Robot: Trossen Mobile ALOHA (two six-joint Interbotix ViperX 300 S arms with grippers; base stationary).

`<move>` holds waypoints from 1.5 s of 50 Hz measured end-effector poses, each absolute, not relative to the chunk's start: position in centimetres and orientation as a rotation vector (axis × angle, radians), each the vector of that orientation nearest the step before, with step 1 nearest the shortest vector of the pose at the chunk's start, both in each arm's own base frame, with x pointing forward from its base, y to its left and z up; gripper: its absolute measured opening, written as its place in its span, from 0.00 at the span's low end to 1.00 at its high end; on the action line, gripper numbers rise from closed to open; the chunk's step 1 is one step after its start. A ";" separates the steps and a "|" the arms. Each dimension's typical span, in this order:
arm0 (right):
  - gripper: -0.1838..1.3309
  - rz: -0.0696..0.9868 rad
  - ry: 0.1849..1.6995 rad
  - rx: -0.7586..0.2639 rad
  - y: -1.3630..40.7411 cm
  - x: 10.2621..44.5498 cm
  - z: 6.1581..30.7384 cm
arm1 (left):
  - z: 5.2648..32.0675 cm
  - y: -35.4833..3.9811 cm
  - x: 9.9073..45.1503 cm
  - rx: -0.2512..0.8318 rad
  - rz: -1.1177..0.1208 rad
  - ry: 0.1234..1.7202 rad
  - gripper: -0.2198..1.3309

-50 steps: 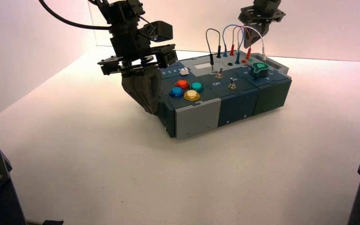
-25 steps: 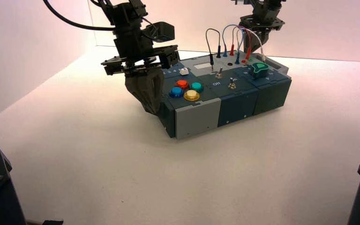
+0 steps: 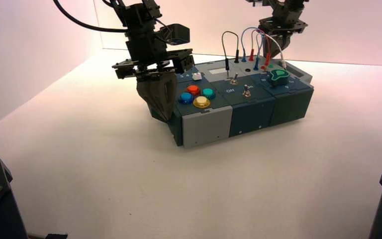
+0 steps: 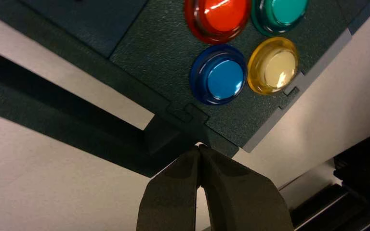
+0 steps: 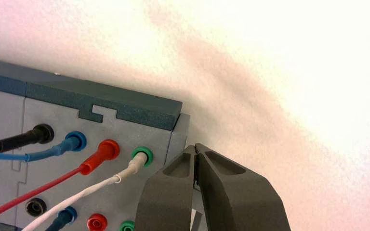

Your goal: Rotate the box clockwise.

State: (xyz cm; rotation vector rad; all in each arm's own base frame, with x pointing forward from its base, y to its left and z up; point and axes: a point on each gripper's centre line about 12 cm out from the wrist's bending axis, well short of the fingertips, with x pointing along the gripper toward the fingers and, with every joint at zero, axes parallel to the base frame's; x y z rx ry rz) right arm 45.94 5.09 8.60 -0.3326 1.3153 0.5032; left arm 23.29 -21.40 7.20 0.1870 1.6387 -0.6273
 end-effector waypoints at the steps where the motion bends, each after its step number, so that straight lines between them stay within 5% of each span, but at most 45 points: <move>1: 0.03 0.503 1.315 -0.333 5.1 45.8 8.6 | 7.3 -21.3 23.4 0.186 -0.626 1.637 0.04; 41: 0.03 0.443 1.304 -0.315 2.5 42.7 9.6 | 7.1 -20.0 31.5 0.156 -0.549 1.566 0.04; 48: 0.03 0.483 1.302 -0.327 4.7 41.1 9.6 | 6.9 -20.9 33.4 0.157 -0.559 1.532 0.04; 75: 0.03 0.419 1.281 -0.269 3.2 39.5 11.1 | 5.9 -21.7 34.8 0.165 -0.569 1.524 0.04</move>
